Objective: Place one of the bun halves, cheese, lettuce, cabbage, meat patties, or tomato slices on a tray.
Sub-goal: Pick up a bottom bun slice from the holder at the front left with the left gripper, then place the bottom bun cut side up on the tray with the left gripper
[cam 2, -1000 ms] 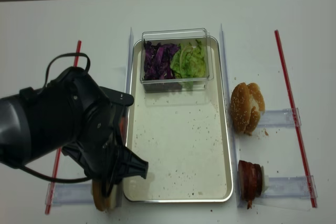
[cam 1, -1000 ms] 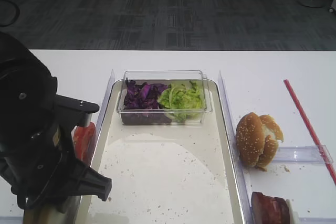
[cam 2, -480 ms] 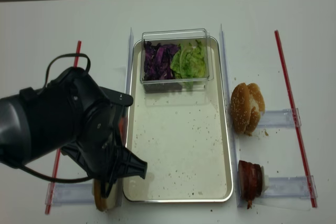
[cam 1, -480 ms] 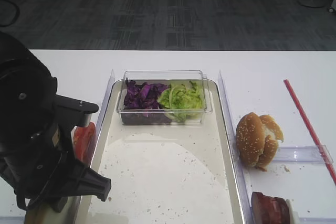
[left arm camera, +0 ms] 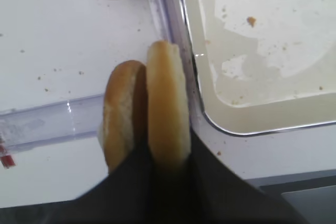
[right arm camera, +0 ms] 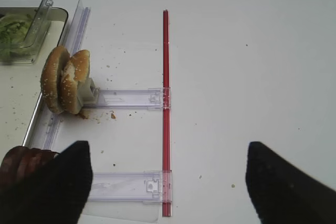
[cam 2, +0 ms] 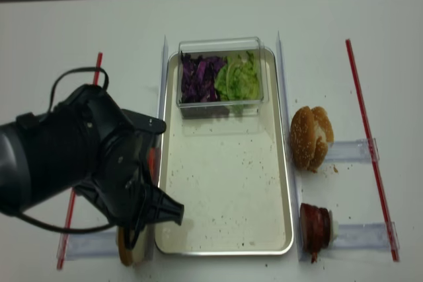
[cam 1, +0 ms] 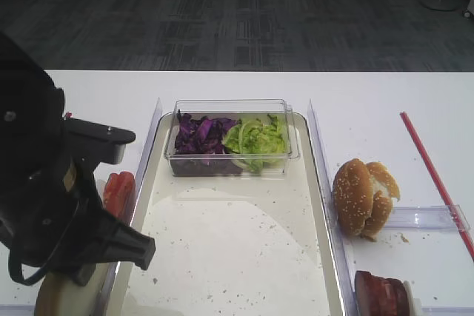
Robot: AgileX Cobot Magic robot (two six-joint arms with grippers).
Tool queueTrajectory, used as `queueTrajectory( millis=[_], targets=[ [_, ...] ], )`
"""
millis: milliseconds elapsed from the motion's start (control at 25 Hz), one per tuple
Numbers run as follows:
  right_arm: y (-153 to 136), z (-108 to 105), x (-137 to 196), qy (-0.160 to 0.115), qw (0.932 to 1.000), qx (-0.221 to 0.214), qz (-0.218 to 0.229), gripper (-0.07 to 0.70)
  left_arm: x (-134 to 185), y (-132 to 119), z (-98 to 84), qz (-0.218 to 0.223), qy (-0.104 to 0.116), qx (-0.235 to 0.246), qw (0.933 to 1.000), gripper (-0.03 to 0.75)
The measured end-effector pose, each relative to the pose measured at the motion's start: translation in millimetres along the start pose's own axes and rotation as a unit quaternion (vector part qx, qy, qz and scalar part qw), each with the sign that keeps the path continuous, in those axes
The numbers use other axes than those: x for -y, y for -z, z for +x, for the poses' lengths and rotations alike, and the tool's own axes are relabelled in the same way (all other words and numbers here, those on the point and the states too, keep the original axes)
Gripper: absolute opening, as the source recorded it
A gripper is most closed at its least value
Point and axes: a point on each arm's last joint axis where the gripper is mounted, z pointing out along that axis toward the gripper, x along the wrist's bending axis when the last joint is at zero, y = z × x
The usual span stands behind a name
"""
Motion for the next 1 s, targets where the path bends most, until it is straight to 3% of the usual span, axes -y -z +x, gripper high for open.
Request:
queueTrajectory(
  millis=[440,800,1000],
  targets=[
    [0.0,0.0,0.0,-0.001,1.0000,0.000,0.000,0.614,-20.5,53.8,-0.3,-0.069,-0.009,0.012,0.9975,0.060],
    [0.0,0.0,0.0,-0.001,1.0000,0.000,0.000,0.614,-23.9,56.3,0.9,-0.080,-0.011,0.006,0.9967,0.059],
    [0.0,0.0,0.0,-0.001,1.0000,0.000,0.000,0.614,-33.2,44.5,4.9,-0.061,-0.007,0.001,0.9981,0.059]
  ],
)
